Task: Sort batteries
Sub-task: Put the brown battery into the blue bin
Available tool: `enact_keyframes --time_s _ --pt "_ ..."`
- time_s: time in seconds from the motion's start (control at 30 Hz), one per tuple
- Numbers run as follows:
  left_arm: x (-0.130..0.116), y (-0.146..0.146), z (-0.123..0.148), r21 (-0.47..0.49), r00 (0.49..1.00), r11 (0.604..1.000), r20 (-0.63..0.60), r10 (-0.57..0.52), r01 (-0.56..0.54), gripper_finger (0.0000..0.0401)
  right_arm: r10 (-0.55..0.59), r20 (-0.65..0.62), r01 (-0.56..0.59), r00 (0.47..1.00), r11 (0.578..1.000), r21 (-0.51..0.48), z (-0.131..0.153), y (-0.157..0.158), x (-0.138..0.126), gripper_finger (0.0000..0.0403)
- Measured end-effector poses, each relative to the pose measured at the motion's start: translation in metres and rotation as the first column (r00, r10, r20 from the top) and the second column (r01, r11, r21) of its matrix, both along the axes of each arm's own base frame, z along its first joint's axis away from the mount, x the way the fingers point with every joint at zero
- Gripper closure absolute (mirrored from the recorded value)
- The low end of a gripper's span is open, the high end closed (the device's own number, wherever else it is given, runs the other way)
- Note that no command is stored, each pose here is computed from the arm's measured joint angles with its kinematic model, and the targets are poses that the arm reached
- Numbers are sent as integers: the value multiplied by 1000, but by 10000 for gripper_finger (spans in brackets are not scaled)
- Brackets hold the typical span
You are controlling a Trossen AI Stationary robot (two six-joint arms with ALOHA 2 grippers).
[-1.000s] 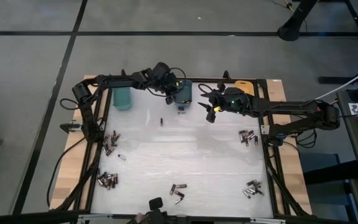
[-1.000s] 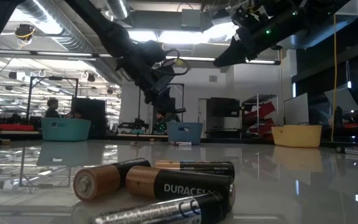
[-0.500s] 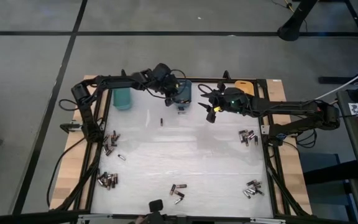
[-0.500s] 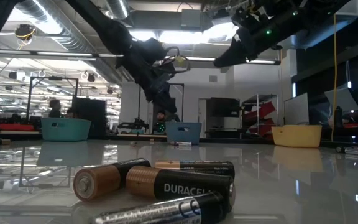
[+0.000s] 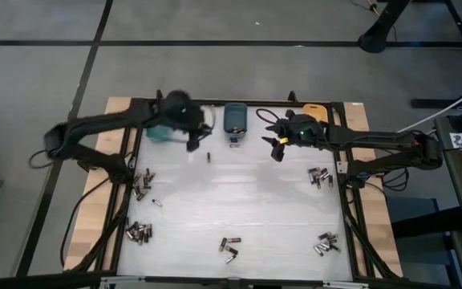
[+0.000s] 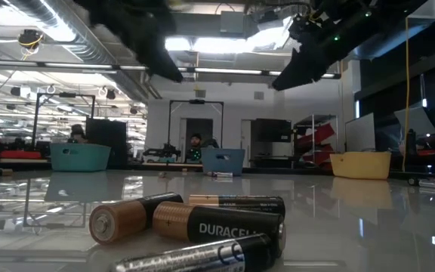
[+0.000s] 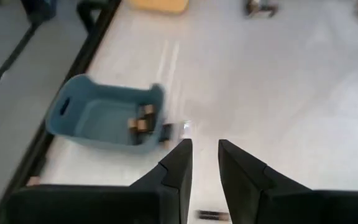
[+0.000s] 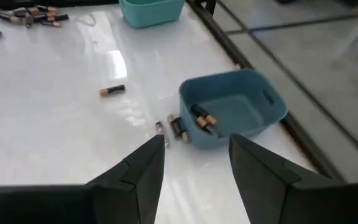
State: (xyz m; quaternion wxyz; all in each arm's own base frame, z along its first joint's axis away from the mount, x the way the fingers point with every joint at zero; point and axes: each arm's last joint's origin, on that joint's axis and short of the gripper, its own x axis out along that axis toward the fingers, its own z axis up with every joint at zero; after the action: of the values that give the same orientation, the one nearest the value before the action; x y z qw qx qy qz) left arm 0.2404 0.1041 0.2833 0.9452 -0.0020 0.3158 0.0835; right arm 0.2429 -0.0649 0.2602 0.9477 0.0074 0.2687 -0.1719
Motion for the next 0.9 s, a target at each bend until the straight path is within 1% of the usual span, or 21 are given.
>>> enact_keyframes --time_s 0.13,0.23,0.3,0.37,0.43,0.53,0.7,0.77,0.83,0.9 --pt "-24 -31 -20 49 981 999 191 -9 0 353 8 -7 -7 1000 996 91 -1 13 -2 221" --pt "-38 -44 -31 99 943 995 330 -47 15 366 38 -7 -37 999 990 136 -2 27 0 221" --pt "-46 -49 -36 121 917 992 394 -66 19 371 53 11 -54 999 985 166 -1 37 2 221" --pt "-52 -53 -43 126 910 992 407 -75 26 375 52 15 -54 999 983 176 -1 47 2 221" --pt "-57 -55 -47 139 912 990 401 -87 33 375 52 17 -54 999 985 165 -1 55 3 221" --pt "-60 -56 -47 182 913 982 392 -112 42 371 56 15 -58 998 985 161 -2 63 4 221" --pt "-60 -55 -47 210 912 977 391 -127 46 366 73 9 -73 997 988 137 -5 67 7 221" --pt "-59 -56 -47 203 912 978 391 -126 49 367 83 -2 -83 997 991 107 -6 67 8 221" --pt "-59 -57 -48 165 911 984 393 -127 66 368 78 15 -79 997 992 98 -7 67 12 221" --pt "-57 -60 -50 117 907 986 389 -158 122 366 79 3 -78 997 992 99 -9 67 14 221"
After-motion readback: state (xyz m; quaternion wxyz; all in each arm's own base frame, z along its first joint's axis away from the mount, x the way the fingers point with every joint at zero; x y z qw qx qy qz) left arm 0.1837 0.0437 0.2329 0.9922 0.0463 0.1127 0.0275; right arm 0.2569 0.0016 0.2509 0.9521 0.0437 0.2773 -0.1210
